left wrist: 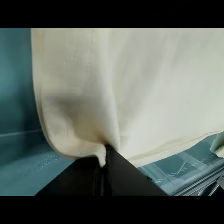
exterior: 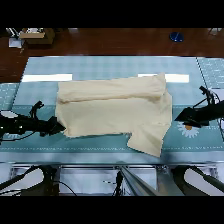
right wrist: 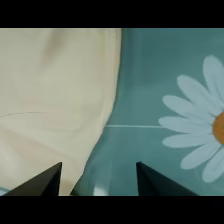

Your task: Fold the shirts.

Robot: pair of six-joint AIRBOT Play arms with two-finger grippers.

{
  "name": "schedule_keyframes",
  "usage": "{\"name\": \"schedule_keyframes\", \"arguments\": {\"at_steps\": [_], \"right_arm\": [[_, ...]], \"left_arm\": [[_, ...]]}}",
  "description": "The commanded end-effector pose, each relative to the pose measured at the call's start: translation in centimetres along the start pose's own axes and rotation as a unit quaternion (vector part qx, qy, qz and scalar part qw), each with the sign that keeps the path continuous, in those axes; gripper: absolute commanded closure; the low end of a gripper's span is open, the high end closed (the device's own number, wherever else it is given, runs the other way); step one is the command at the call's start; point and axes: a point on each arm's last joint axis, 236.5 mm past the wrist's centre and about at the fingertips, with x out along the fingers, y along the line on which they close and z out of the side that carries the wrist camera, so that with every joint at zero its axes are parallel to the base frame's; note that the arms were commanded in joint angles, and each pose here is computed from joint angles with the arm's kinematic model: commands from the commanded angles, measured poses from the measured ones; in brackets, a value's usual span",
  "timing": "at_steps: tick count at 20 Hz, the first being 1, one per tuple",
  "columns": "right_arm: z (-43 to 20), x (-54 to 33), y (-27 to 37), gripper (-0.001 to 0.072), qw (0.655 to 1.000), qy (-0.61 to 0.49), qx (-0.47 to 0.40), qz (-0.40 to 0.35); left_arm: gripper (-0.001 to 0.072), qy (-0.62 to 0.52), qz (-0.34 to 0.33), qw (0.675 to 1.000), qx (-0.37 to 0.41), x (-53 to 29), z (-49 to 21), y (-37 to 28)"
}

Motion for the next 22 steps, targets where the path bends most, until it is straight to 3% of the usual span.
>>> {"name": "schedule_keyframes", "arguments": {"at_steps": [1, 9, 12, 15, 16, 22], "right_arm": [[-1.7, 2.6, 0.8, 0.0167, 0.998, -0.016, 0.037, 0.045], [-2.4, 6.3, 1.0, 0.0187, 0.99, -0.045, 0.107, 0.081], [-1.7, 7.0, 0.8, 0.0326, 0.986, -0.073, 0.121, 0.086], [-0.4, 6.6, 1.7, 0.0627, 0.983, -0.1, 0.106, 0.108], [-0.2, 6.4, 2.4, 0.068, 0.982, -0.104, 0.096, 0.122], [2.6, 0.2, 8.0, 0.0681, 0.973, -0.117, -0.042, 0.193]], "left_arm": [[0.0682, -0.002, 0.012, 1.0, 0.006, 0.1, 0.1, 0.5], [0.0682, -0.001, 0.012, 1.0, 0.007, 0.1, 0.1, 0.5], [0.0682, -0.014, 0.012, 1.0, 0.004, 0.0, 0.7, 0.5], [0.0682, -0.021, 0.006, 1.0, 0.001, 0.0, 1.0, 0.2], [0.0682, -0.021, 0.006, 1.0, 0.001, 0.0, 1.0, 0.2], [0.0684, -0.074, -0.04, 0.995, 0.049, -4.6, 4.7, -4.9]]}}
